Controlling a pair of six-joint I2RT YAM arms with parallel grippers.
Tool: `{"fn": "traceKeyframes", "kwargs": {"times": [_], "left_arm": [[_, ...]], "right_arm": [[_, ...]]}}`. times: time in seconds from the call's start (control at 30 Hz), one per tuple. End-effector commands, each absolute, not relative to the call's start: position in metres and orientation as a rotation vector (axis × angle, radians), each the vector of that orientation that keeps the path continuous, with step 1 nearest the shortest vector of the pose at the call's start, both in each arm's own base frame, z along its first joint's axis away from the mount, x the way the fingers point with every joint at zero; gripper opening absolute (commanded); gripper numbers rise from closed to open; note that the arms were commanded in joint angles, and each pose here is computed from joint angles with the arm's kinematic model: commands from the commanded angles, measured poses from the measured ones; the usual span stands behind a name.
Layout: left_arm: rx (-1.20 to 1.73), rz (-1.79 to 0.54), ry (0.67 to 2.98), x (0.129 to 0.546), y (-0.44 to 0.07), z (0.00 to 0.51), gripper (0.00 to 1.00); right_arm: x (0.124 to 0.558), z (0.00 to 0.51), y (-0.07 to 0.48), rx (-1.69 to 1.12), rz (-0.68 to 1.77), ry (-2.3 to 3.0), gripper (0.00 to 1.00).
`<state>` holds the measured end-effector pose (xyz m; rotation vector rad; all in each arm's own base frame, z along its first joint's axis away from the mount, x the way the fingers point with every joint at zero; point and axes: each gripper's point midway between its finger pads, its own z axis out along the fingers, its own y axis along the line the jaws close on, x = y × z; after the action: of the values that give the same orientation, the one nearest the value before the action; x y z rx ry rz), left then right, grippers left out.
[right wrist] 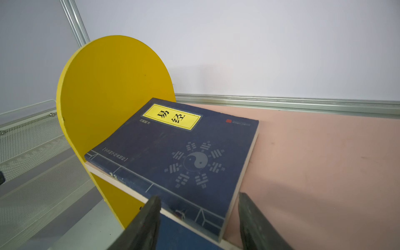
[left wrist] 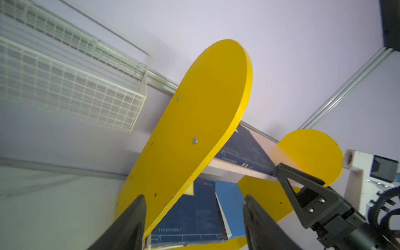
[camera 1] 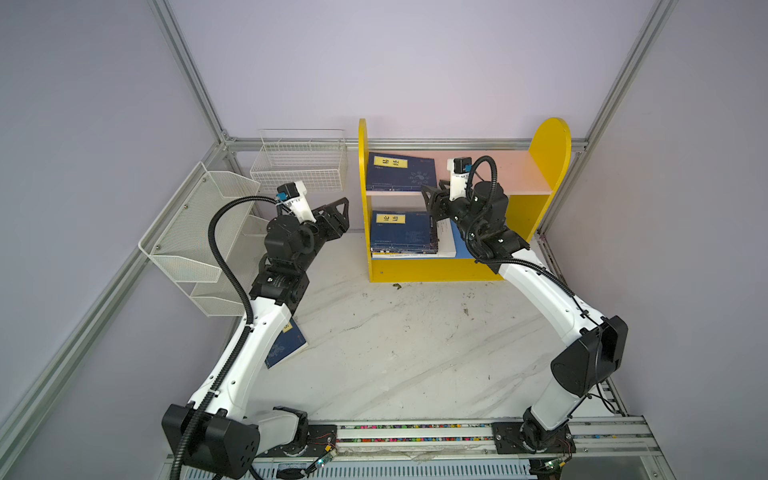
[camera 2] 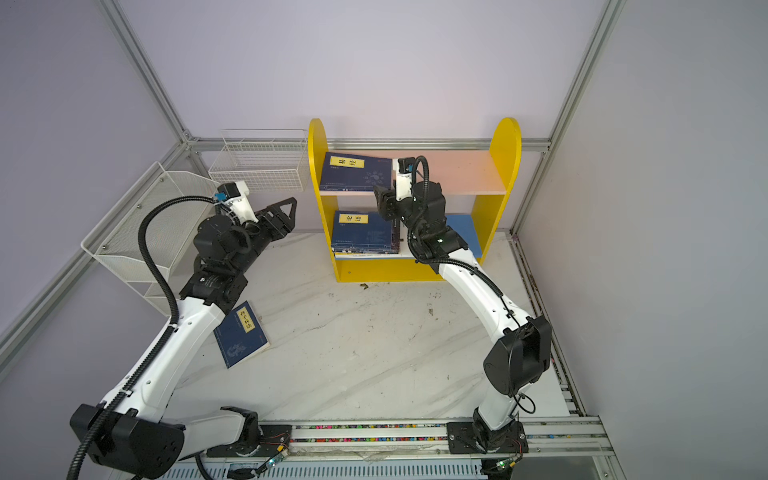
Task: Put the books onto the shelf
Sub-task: 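Open the right gripper and draw it back while the left gripper withdraws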
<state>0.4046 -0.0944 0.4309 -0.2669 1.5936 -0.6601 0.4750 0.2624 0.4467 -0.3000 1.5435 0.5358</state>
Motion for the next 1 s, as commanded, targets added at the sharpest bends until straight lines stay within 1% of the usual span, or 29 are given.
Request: {"fn": "traceKeyframes", "kwargs": {"times": [0.0, 0.07, 0.13, 0.2, 0.27, 0.3, 0.33, 0.37, 0.5, 0.6, 0.8, 0.9, 0.97], "left_arm": [[-0.491, -0.483, 1.768, 0.387, -0.056, 0.355, 0.73], [-0.606, -0.402, 1.849, 0.368, -0.038, 0.317, 0.77], [-0.708, -0.31, 1.931, 0.347, -0.022, 0.279, 0.83], [-0.828, -0.222, 2.011, 0.326, -0.006, 0.24, 0.92], [-0.932, -0.197, 2.069, 0.307, 0.002, 0.203, 1.0], [-0.959, -0.203, 2.082, 0.302, 0.003, 0.19, 1.0], [-0.985, -0.206, 2.088, 0.298, 0.004, 0.178, 1.0], [-1.028, -0.186, 2.085, 0.294, 0.009, 0.167, 1.0], [-1.191, -0.09, 2.072, 0.281, 0.033, 0.135, 1.0], [-1.245, -0.017, 2.064, 0.279, 0.046, 0.121, 1.0], [-1.312, 0.095, 1.981, 0.281, 0.077, 0.104, 1.0], [-1.398, 0.164, 1.942, 0.269, 0.092, 0.091, 1.0], [-1.455, 0.249, 1.908, 0.255, 0.103, 0.088, 1.0]], "right_arm": [[0.463, 0.434, 0.252, -0.273, 0.543, 1.607, 0.64], [0.45, 0.44, 0.246, -0.246, 0.58, 1.596, 0.66], [0.438, 0.442, 0.242, -0.227, 0.619, 1.596, 0.68], [0.427, 0.438, 0.24, -0.215, 0.661, 1.612, 0.7], [0.417, 0.43, 0.239, -0.205, 0.697, 1.647, 0.71], [0.412, 0.426, 0.237, -0.195, 0.71, 1.664, 0.72], [0.407, 0.422, 0.236, -0.182, 0.728, 1.678, 0.77], [0.401, 0.419, 0.233, -0.168, 0.745, 1.683, 0.78], [0.383, 0.401, 0.225, -0.116, 0.791, 1.722, 0.81], [0.372, 0.377, 0.224, -0.068, 0.836, 1.768, 0.84], [0.357, 0.336, 0.223, 0.012, 0.893, 1.829, 0.84], [0.356, 0.326, 0.225, 0.022, 0.894, 1.849, 0.84], [0.358, 0.322, 0.225, 0.03, 0.884, 1.858, 0.84]]}}
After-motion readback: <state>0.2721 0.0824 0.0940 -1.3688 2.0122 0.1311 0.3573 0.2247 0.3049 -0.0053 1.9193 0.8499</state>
